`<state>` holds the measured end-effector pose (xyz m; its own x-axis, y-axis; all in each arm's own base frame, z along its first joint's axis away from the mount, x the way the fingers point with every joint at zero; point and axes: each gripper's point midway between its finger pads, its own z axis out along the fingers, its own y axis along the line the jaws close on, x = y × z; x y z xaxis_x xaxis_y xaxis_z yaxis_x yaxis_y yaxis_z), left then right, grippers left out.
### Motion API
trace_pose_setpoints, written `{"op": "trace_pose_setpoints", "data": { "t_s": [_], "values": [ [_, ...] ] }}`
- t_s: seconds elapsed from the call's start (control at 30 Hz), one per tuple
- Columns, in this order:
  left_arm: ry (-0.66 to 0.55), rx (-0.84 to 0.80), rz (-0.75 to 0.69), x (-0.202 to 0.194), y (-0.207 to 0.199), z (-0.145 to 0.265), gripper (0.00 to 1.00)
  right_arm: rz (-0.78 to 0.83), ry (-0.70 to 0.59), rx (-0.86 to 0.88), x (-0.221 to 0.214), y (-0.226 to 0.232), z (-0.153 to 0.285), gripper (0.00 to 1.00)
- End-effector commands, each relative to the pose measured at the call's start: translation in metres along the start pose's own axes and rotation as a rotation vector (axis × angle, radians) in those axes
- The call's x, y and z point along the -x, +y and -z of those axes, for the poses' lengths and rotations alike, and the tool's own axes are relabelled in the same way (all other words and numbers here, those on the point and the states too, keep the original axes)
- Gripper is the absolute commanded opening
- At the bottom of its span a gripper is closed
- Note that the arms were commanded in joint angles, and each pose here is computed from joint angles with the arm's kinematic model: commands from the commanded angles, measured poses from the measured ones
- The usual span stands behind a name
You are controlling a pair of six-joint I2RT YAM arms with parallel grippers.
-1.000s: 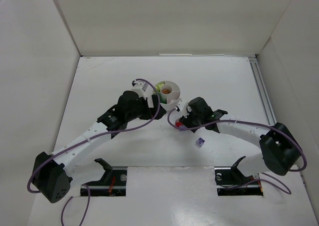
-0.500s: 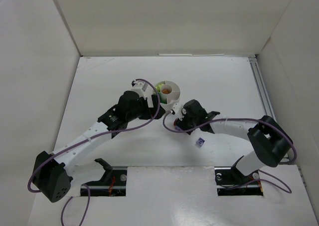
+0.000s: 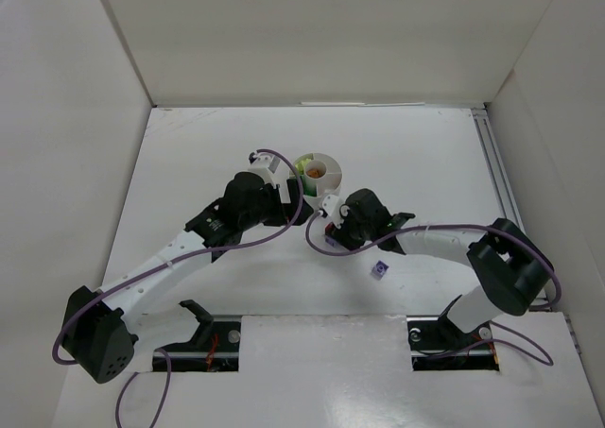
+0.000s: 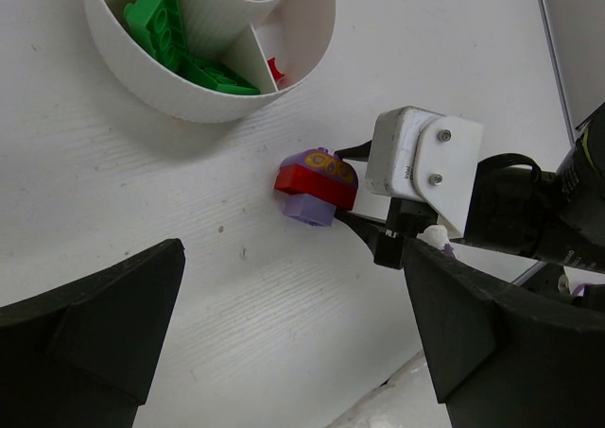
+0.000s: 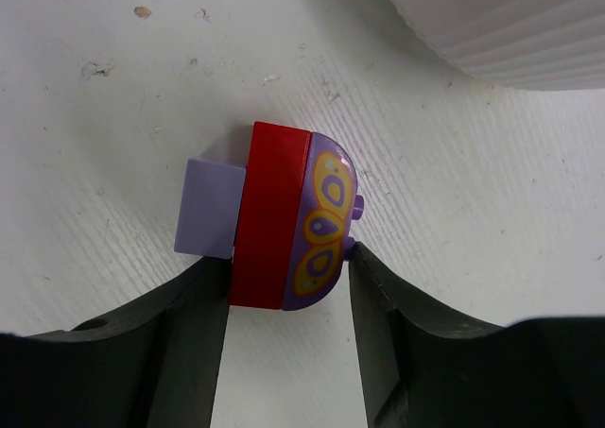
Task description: Sort the legos into containers by color
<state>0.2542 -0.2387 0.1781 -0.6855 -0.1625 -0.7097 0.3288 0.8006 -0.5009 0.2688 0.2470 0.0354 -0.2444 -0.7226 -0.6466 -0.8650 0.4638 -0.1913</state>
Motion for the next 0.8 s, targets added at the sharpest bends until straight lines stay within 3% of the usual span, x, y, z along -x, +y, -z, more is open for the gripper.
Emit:
{"op": "trace_pose_setpoints", "data": {
  "t_s": [0.0,0.13,0.3,0.77],
  "values": [
    [-0.024,-0.011,-0.009,0.005,-0.003,0.005,1.0,0.003,-0.026,0.017,0.003,0.005,-0.003,0.43],
    [-0.017,-0.006,-0.008,0.001,0.0,0.004,1.0,0.003,-0.026,0.017,0.003,0.005,-0.003,0.33],
    [0.005,-0.039,-0.009,-0.004,-0.005,0.004,1.0,-0.014,-0.062,0.019,0.013,0.005,0.003,0.27],
    [-0.003,-0.33,-0.072,-0.007,-0.05,0.005,1.0,0.019,-0.452,-0.117,0.101,-0.018,0.109,0.26]
  ]
}}
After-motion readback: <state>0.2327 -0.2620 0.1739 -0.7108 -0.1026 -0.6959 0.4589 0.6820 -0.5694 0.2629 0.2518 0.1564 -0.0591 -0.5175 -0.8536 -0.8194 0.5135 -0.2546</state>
